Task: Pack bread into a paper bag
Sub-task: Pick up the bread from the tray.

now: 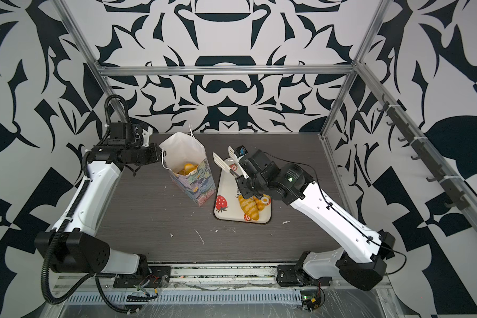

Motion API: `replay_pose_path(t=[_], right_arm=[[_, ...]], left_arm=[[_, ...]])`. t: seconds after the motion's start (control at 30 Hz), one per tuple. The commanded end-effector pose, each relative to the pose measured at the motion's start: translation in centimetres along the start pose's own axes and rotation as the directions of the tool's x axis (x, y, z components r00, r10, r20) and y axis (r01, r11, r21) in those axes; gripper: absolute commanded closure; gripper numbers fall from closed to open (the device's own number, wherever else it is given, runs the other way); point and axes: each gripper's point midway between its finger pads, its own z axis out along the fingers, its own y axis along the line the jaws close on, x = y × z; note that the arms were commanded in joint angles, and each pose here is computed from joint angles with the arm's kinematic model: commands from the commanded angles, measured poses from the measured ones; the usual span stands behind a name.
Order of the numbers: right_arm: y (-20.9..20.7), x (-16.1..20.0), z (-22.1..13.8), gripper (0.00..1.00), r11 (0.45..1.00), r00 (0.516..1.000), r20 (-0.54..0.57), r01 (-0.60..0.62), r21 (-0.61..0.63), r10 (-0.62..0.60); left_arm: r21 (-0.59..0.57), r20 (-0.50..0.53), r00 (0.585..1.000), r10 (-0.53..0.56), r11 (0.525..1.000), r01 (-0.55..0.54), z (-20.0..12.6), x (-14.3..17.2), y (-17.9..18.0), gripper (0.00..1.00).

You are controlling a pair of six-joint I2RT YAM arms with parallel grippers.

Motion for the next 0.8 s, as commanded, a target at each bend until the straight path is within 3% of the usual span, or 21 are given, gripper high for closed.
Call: replay_pose_path(t=[0.0, 0.77], right_arm=[[-1.4, 0.4, -1.1, 0.52, 0.998, 0.998, 0.031, -0.05, 0.041, 0.049], [-3.4, 8.5, 2.2, 0.52, 0.988, 0.978, -0.192, -0.059, 0.142, 0.086]], left_arm=[[-0.012, -0.003, 1.0, -0.003, 1.0, 0.002, -0.7, 0.3, 0.0, 0.77], [-0.062, 0.008, 1.0, -0.009, 0.998, 0.01, -0.9, 0.5, 0.8, 0.69]])
